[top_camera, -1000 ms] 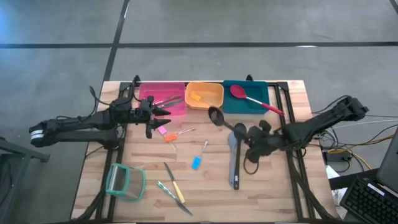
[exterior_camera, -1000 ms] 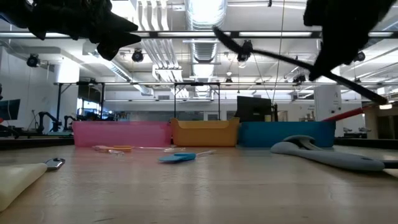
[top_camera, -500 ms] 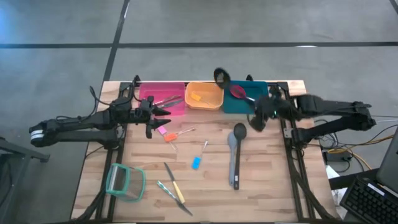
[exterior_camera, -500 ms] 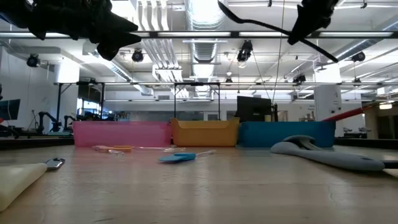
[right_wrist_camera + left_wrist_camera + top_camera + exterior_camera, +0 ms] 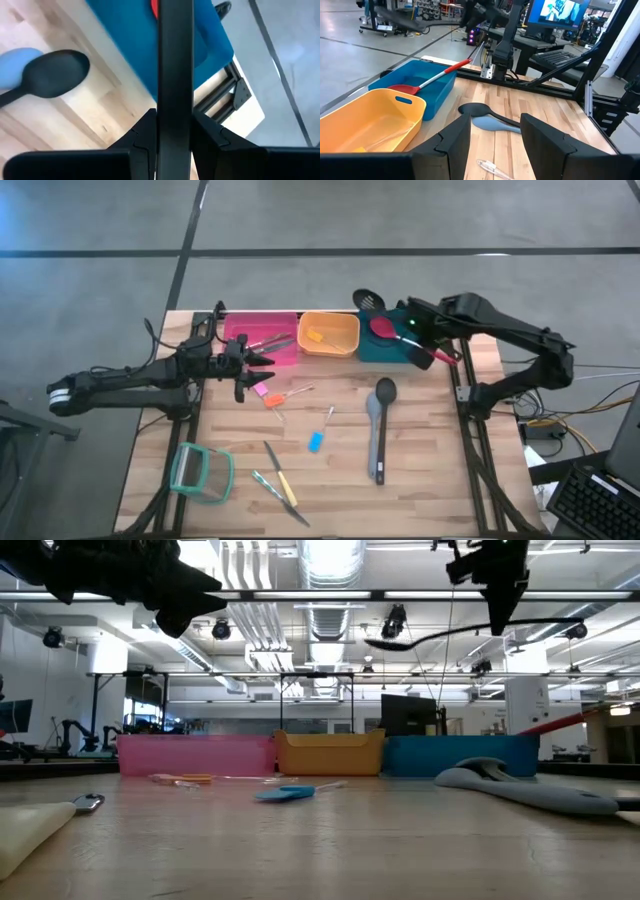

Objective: Pick & Place Kitchen Items
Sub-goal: Put the black spoon into the blue bin

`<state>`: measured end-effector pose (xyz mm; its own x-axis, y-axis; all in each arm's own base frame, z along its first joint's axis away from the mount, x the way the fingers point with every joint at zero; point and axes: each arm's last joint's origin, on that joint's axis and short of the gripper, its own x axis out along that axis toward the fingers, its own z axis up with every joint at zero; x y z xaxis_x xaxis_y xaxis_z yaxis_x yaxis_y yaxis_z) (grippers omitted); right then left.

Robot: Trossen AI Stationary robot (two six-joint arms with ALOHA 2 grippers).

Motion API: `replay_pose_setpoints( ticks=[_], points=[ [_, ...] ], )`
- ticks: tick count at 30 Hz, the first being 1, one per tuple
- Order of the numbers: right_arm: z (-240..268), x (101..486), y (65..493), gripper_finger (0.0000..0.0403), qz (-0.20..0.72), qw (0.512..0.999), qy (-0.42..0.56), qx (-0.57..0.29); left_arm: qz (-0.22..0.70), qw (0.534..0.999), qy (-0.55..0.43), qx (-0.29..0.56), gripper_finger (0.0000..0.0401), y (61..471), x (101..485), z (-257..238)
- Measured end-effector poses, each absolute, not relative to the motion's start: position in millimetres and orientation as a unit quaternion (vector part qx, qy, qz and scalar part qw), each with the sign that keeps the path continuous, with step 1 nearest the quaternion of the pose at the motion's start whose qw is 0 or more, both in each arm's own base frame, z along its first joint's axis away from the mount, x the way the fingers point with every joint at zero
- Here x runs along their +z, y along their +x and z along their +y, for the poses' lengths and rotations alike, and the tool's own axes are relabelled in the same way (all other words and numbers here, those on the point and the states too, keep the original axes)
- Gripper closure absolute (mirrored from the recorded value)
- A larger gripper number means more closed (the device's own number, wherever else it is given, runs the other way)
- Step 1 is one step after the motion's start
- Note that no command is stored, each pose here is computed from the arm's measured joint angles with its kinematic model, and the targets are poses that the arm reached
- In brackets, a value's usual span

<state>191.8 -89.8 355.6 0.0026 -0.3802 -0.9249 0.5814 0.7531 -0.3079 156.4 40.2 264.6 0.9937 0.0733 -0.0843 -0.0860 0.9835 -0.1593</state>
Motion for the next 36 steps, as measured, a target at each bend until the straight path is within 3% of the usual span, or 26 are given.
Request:
replay_pose_setpoints(
  ticks=[20, 36],
  points=[
    [-124, 296, 188, 0.0328, 0.687, 0.64, 0.152, -0.31, 0.044, 0.995, -0.083, 0.04, 0.0224, 156, 261, 40],
    [-147, 238, 176, 0.0328, 0.683, 0.649, 0.167, -0.29, 0.042, 0.995, -0.082, 0.04, 0.0224, 156, 261, 40]
  ],
)
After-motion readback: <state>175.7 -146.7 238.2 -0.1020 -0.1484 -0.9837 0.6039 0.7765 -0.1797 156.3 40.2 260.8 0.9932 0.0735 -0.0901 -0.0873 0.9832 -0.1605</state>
